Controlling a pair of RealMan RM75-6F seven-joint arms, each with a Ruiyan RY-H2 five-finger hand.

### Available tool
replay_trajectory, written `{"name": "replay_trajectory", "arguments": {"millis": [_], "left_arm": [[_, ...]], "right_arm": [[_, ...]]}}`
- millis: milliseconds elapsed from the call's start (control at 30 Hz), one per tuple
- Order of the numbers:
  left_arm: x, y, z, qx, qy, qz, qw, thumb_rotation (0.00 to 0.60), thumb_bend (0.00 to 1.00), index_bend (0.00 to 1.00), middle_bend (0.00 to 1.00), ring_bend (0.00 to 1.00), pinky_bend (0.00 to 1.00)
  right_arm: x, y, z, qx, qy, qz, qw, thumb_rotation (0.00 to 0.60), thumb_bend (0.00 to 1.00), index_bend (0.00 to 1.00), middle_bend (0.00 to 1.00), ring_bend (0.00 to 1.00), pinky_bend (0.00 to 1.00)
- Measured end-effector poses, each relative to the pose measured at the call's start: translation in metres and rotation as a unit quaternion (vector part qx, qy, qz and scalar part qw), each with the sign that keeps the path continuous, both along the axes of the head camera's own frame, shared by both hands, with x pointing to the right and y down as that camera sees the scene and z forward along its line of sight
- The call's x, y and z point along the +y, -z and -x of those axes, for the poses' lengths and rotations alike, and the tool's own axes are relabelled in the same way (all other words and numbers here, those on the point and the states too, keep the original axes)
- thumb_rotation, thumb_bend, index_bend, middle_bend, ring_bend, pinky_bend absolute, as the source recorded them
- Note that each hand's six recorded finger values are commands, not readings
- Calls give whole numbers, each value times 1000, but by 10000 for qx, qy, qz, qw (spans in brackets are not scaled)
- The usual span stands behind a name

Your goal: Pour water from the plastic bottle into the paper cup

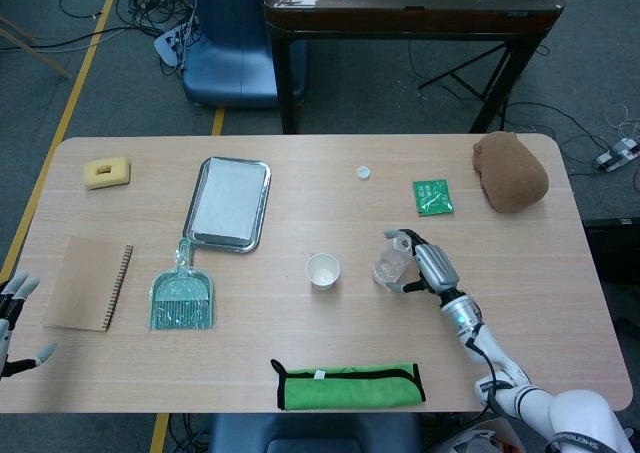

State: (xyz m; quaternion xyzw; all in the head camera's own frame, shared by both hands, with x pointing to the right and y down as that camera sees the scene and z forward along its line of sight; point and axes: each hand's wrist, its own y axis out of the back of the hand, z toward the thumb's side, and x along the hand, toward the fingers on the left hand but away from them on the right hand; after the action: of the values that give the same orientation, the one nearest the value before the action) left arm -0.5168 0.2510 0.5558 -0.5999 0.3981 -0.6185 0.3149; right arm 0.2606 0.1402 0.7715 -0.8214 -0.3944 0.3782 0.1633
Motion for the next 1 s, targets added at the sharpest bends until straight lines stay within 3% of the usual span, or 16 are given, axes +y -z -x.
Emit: {"name": "replay_trajectory", "arguments": {"millis": [333, 1000], "left_arm": [[1, 1, 0, -3, 10, 1, 10000, 600, 154, 0, 0, 40, 348], [1, 2, 0, 3, 29, -11, 10000, 600, 154, 0, 0, 40, 348]], "right_arm": [[5, -7, 1, 28, -27, -6, 10000, 600, 0, 219, 270, 163, 261], [3, -10, 6, 67, -145, -84, 9998, 600, 2, 383, 424, 310, 292]]}}
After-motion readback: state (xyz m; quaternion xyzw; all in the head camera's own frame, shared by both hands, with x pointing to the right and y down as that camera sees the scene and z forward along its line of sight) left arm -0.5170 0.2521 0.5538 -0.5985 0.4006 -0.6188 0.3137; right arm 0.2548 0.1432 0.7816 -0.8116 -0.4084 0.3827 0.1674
